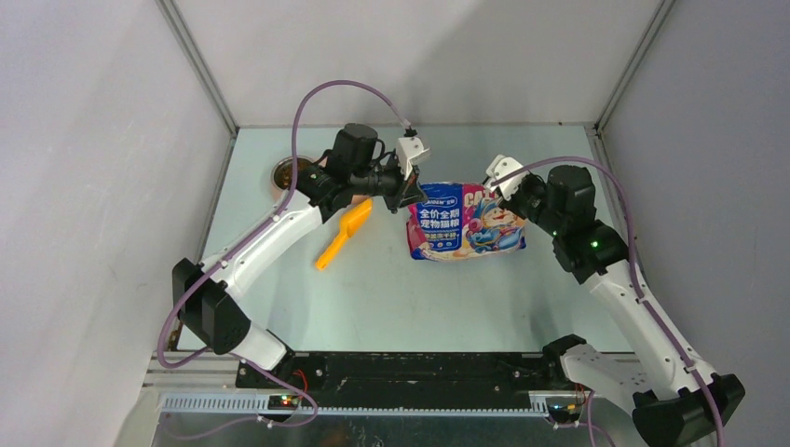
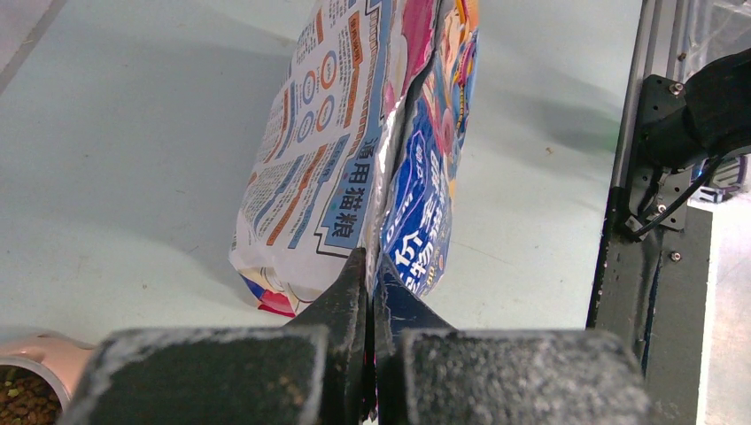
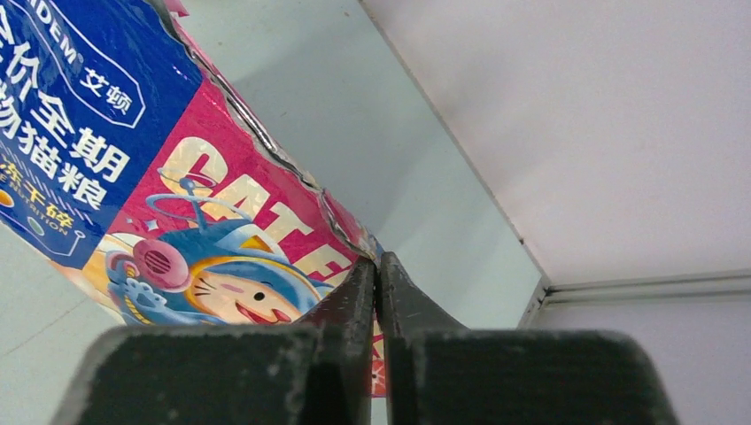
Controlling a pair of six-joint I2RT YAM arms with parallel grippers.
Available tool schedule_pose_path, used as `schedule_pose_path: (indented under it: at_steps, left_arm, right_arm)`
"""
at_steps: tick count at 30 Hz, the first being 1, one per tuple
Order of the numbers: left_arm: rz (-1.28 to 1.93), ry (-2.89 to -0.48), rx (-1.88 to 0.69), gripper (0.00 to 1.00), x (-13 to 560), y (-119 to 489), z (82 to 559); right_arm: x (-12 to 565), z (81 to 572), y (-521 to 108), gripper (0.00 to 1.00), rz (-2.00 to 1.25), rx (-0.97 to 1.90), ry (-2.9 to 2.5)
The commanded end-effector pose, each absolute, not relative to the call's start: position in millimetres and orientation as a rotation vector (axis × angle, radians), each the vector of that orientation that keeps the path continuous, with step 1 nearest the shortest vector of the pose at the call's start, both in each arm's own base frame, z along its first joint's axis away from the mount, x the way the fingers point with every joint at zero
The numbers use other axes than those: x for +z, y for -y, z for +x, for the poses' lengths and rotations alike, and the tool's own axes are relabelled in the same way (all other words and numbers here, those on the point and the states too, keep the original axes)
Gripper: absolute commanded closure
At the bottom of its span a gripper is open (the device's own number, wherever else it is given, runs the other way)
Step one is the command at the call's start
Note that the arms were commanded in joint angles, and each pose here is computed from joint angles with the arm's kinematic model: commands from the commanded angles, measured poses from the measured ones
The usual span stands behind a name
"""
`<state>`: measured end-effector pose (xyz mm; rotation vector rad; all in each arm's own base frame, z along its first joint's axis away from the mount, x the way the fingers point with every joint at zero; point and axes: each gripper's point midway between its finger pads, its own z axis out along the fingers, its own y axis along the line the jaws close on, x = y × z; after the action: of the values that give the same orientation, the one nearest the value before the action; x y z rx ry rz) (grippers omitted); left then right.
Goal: Serve the pet food
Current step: Close the pet food bag at the center of the board.
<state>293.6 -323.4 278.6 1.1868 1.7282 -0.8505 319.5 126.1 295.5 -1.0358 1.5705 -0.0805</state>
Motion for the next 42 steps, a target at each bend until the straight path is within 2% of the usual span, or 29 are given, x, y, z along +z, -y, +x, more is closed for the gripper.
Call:
schedule_pose_path:
  at_steps: [1,5,7,8,10,12,18,22,26,28,32,34,42]
  left_arm:
    - [1.136,-1.547,-0.844,1.0,343,313,287]
    - [1.135,-1.551,-0.845,1.0,343,312,287]
    - [1.138,-1.551,-0.849,1.0,343,313,287]
    - [1.138,-1.552,-0.851,1.0,343,313,287]
    - [1.138,-1.555,-0.853,1.0,342,314,288]
    - [1.14,-1.557,-0.855,1.0,341,314,288]
    - [1.141,-1.56,-0.864,1.0,340,315,288]
    - [1.14,-1.558,-0.862,1.0,340,315,288]
    - [1.141,-1.559,-0.859,1.0,340,315,288]
    - [1.139,-1.562,-0.855,1.0,340,315,288]
    - [1.133,-1.565,-0.841,1.0,340,313,290]
    - [1.13,-1.567,-0.832,1.0,340,312,291]
    - [1.099,-1.584,-0.767,1.0,340,306,300]
  right_arm:
    - [319,330,-112,1.0,-0.941,-0.16,-1.526]
    - [318,327,-115,1.0,-0.965,-0.144,-1.514]
    - [315,324,-121,0.81,-0.999,-0.12,-1.508]
    - [313,321,-124,0.65,-1.017,-0.108,-1.509]
    - [311,317,-131,0.53,-1.046,-0.08,-1.5]
    - [309,314,-138,0.47,-1.069,-0.055,-1.49]
    - [305,322,-150,0.46,-1.085,-0.064,-1.477]
    - [298,327,-156,0.47,-1.109,-0.069,-1.484]
    - [294,328,-157,0.56,-1.116,-0.077,-1.494]
    - [295,330,-155,0.66,-1.108,-0.093,-1.498]
    - [300,333,-149,0.93,-1.082,-0.134,-1.5]
    - [304,334,-145,1.0,-1.061,-0.153,-1.497]
    - [332,334,-129,1.0,-0.936,-0.215,-1.463]
